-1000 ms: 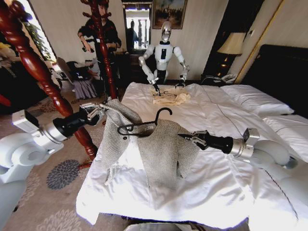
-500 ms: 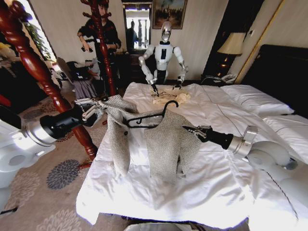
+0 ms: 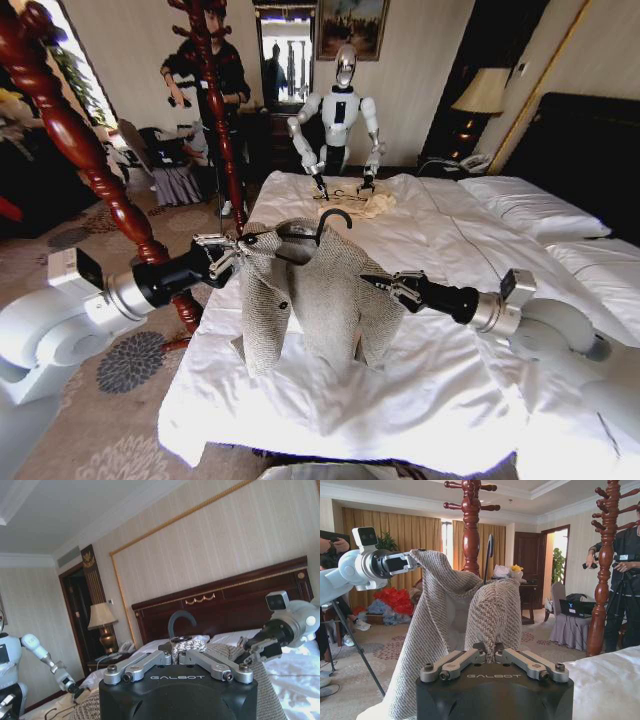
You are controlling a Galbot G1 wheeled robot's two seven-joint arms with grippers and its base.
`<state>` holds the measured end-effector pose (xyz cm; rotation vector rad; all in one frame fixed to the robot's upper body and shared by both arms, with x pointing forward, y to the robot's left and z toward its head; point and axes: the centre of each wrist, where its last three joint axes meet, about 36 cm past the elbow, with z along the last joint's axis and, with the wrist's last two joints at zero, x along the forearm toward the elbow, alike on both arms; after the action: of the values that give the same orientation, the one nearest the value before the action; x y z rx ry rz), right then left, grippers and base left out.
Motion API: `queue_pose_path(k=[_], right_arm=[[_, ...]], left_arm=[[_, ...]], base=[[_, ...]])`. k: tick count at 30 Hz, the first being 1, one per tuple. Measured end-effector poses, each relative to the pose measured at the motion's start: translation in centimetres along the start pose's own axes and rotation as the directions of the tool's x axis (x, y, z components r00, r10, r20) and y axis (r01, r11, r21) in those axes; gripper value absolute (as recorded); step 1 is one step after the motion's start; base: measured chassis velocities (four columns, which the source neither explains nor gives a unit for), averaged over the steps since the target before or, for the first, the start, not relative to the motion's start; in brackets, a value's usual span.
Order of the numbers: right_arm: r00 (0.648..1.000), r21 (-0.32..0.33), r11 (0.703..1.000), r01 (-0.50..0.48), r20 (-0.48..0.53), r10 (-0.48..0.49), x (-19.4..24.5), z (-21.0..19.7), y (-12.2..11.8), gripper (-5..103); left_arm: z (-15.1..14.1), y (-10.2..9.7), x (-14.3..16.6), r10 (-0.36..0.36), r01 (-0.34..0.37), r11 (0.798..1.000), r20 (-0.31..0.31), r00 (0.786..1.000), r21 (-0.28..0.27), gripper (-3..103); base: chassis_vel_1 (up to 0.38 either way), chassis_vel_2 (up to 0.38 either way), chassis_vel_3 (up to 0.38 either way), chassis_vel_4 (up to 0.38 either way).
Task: Pick up the clothes from the bed and hang them on the clothes hanger.
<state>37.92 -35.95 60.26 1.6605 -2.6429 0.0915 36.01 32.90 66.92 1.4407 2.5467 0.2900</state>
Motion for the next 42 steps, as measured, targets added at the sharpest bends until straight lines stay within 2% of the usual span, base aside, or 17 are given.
queue_pose_path(k=[5, 9, 12, 13, 15, 17, 21, 22, 25, 26, 27, 28, 29, 33, 38, 39, 42], right_arm=[[1.000, -0.023, 1.000, -0.006, 0.005, 0.006, -0.1, 0.8, -0.1, 3], [1.000, -0.030, 0.999, -0.029, -0.003, 0.029, 0.0, 1.6, 0.0, 3], [0.994, -0.011, 0.995, -0.095, -0.058, 0.094, 0.5, 2.8, -0.5, 3], [0.994, -0.011, 0.995, -0.095, -0.058, 0.094, 0.5, 2.8, -0.5, 3], [0.985, -0.004, 0.990, -0.143, -0.102, 0.142, 1.0, 3.7, -0.9, 3], [0.977, -0.002, 0.985, -0.174, -0.128, 0.173, 1.3, 4.2, -1.2, 3], [0.969, -0.007, 0.980, -0.201, -0.145, 0.198, 1.4, 4.7, -1.1, 3], [0.969, -0.011, 0.979, -0.202, -0.147, 0.198, 1.3, 4.8, -1.0, 3], [0.973, -0.017, 0.982, -0.188, -0.140, 0.184, 1.0, 4.7, -0.7, 3], [0.974, -0.020, 0.983, -0.182, -0.137, 0.178, 1.0, 4.6, -0.6, 3], [0.981, -0.035, 0.987, -0.159, -0.121, 0.153, 0.7, 4.5, -0.2, 3], [0.981, -0.035, 0.987, -0.159, -0.121, 0.153, 0.7, 4.5, -0.2, 3], [0.985, -0.043, 0.989, -0.143, -0.108, 0.138, 0.5, 4.3, 0.0, 3], [0.996, -0.091, 0.992, -0.083, -0.036, 0.080, -0.1, 3.5, 0.8, 3], [0.998, -0.120, 0.991, -0.053, 0.015, 0.055, -0.3, 3.0, 1.2, 3], [0.998, -0.130, 0.991, -0.042, 0.040, 0.048, -0.4, 2.8, 1.4, 3], [0.997, -0.149, 0.988, -0.031, 0.071, 0.042, -0.4, 2.7, 1.6, 3]], left_arm=[[1.3, 0.5, -0.4, 0.011, -0.013, 0.999, -0.057, 0.998, -0.030, 2], [1.6, 1.2, -0.6, 0.016, -0.018, 0.999, -0.061, 0.998, -0.036, 2], [0.8, 2.9, -0.2, -0.002, 0.001, 1.000, 0.018, 1.000, 0.018, 2], [0.8, 2.9, -0.2, -0.002, 0.001, 1.000, 0.018, 1.000, 0.018, 2], [-0.4, 4.3, 0.1, -0.026, 0.019, 0.997, 0.092, 0.995, 0.068, 2], [-1.6, 5.4, 0.4, -0.036, 0.026, 0.997, 0.132, 0.991, 0.077, 2], [-3.6, 6.3, 0.7, -0.037, 0.026, 0.997, 0.175, 0.984, 0.070, 2], [-4.5, 6.4, 0.7, -0.030, 0.016, 0.997, 0.196, 0.980, 0.073, 2], [-4.9, 5.6, 0.3, 0.002, -0.019, 0.996, 0.203, 0.979, 0.084, 2], [-4.8, 5.2, 0.1, 0.016, -0.034, 0.996, 0.197, 0.980, 0.087, 2], [-3.9, 3.8, -0.7, 0.066, -0.082, 0.992, 0.165, 0.984, 0.095, 2], [-3.9, 3.8, -0.7, 0.066, -0.082, 0.992, 0.165, 0.984, 0.095, 2], [-3.0, 3.0, -1.3, 0.098, -0.112, 0.989, 0.134, 0.986, 0.094, 2], [0.2, 0.8, -3.0, 0.185, -0.185, 0.982, 0.000, 0.983, 0.034, 2], [1.7, 0.1, -3.4, 0.205, -0.204, 0.979, -0.051, 0.978, 0.024, 2], [2.5, 0.0, -3.4, 0.202, -0.202, 0.979, -0.082, 0.976, 0.013, 2], [3.6, 0.1, -3.3, 0.191, -0.193, 0.981, -0.123, 0.974, -0.009, 2]], base=[[0.000, 0.000, 0.000, 0.000], [0.000, 0.000, 0.000, 0.000], [0.000, 0.000, 0.000, 0.000], [0.000, 0.000, 0.000, 0.000], [0.000, 0.000, 0.000, 0.000], [0.000, 0.000, 0.000, 0.000], [0.000, 0.000, 0.000, 0.000], [0.000, 0.000, 0.000, 0.000], [0.000, 0.000, 0.000, 0.000], [0.000, 0.000, 0.000, 0.000], [0.000, 0.000, 0.000, 0.000], [0.000, 0.000, 0.000, 0.000], [0.000, 0.000, 0.000, 0.000], [0.000, 0.000, 0.000, 0.000], [0.000, 0.000, 0.000, 0.000], [0.000, 0.000, 0.000, 0.000], [0.000, 0.000, 0.000, 0.000]])
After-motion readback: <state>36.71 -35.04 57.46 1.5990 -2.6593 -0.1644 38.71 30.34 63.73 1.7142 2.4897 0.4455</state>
